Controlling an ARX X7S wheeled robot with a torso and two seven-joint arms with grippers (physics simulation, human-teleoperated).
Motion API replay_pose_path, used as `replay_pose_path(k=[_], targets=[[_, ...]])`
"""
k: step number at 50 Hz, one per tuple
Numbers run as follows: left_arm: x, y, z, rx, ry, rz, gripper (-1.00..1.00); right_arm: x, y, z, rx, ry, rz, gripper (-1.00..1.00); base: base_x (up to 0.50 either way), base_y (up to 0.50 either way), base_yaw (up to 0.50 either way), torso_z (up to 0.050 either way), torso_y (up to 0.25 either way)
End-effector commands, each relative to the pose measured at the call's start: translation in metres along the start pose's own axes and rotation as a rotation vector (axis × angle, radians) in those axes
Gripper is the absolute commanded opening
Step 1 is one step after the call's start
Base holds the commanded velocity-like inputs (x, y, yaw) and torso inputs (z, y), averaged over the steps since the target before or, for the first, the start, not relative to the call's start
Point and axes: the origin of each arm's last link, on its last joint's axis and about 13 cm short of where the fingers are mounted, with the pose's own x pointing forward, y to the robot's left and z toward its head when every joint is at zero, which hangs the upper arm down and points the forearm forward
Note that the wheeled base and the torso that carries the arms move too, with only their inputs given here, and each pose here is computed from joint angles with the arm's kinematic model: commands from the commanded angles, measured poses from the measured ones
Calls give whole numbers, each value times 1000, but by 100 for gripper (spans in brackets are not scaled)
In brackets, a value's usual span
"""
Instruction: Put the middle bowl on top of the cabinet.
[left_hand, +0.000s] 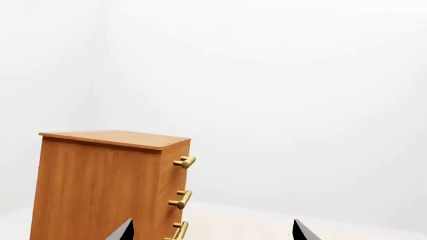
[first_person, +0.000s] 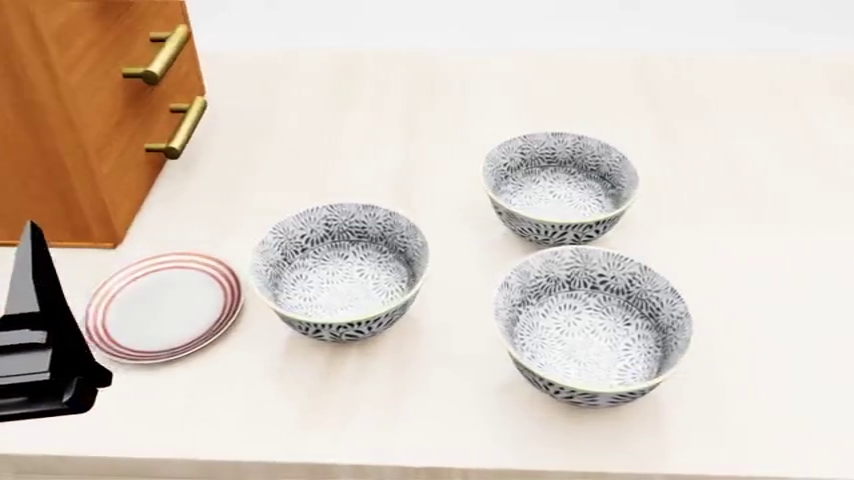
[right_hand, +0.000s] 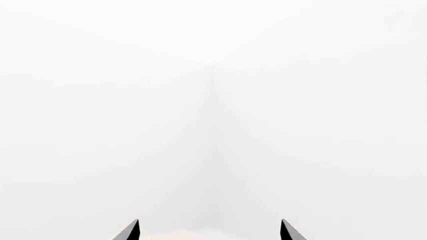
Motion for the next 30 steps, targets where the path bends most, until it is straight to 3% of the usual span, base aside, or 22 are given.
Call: replay_pose_path(k=[1,18,23,30], targets=[[-1,0,8,-15,-6,8,100,-1,-2,10,-28,-28,2,100,0,500,0,0,0],[-1,0,7,-16,2,1,100,-1,-1,10,-19,-32,9,100,0,500,0,0,0],[0,0,8,-19,1,2,100,-1,0,8,-43,-11,-6,100,0,3,0,0,0],[0,1,9,-25,0,6,100,-1,-5,12,11,-21,-30,100,143,0,0,0,0]])
